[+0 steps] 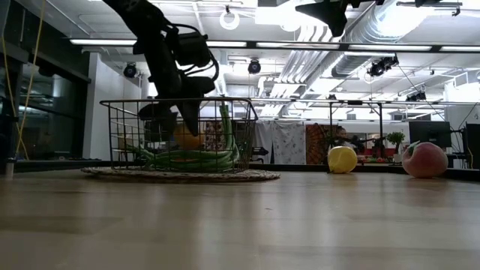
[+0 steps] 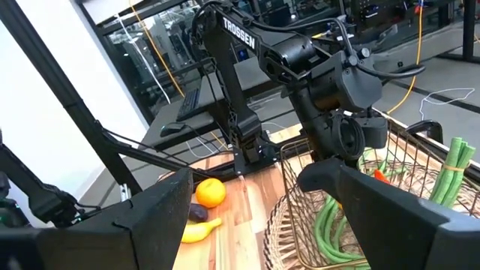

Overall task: Build produce basket
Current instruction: Put the yellow lemon into the wire basket, then put the pink peach into the wire basket

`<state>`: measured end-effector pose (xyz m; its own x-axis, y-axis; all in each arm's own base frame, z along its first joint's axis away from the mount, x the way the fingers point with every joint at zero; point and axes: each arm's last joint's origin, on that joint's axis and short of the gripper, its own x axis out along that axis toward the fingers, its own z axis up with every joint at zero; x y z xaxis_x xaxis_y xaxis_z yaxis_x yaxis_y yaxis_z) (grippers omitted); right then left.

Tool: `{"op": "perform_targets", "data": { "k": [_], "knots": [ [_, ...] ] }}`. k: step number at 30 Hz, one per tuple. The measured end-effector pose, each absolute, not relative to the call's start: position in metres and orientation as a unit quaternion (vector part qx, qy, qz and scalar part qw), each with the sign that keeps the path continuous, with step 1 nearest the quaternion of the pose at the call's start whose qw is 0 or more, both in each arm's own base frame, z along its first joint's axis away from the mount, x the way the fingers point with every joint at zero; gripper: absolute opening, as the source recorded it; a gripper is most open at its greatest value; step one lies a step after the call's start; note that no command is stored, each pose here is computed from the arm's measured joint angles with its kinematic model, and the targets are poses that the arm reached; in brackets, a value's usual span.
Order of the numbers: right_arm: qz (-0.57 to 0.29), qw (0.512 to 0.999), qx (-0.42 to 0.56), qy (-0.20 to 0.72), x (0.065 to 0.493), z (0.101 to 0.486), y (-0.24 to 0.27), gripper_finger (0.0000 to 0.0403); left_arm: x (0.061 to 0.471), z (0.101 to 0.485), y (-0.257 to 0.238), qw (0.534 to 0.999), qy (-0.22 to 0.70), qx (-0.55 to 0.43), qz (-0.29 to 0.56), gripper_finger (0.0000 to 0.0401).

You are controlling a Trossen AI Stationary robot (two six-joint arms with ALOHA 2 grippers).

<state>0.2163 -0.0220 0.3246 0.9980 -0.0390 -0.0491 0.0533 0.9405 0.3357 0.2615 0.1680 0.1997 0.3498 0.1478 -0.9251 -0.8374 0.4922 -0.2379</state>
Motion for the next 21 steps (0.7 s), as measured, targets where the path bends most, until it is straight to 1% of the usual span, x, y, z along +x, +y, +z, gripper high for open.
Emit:
{"op": "perform_targets", "data": {
  "k": [6, 9, 14, 21],
  "knots": [
    [-0.023, 0.985, 0.171, 0.021, 0.216, 0.325, -0.022, 0.0319, 0.26, 0.201, 0.167, 0.733, 0.464, -0.369, 0.334, 0.0283],
    [-0.023, 0.985, 0.171, 0.021, 0.216, 0.325, -0.022, 0.0319, 0.259, 0.205, 0.168, 0.733, 0.458, -0.373, 0.336, 0.0298],
    [-0.023, 0.985, 0.169, 0.021, 0.216, 0.325, -0.022, 0.0319, 0.256, 0.224, 0.171, 0.746, 0.43, -0.378, 0.341, 0.0305],
    [-0.023, 0.985, 0.171, 0.021, 0.216, 0.325, -0.022, 0.0319, 0.247, 0.261, 0.164, 0.791, 0.375, -0.356, 0.327, 0.0305]
  ]
}}
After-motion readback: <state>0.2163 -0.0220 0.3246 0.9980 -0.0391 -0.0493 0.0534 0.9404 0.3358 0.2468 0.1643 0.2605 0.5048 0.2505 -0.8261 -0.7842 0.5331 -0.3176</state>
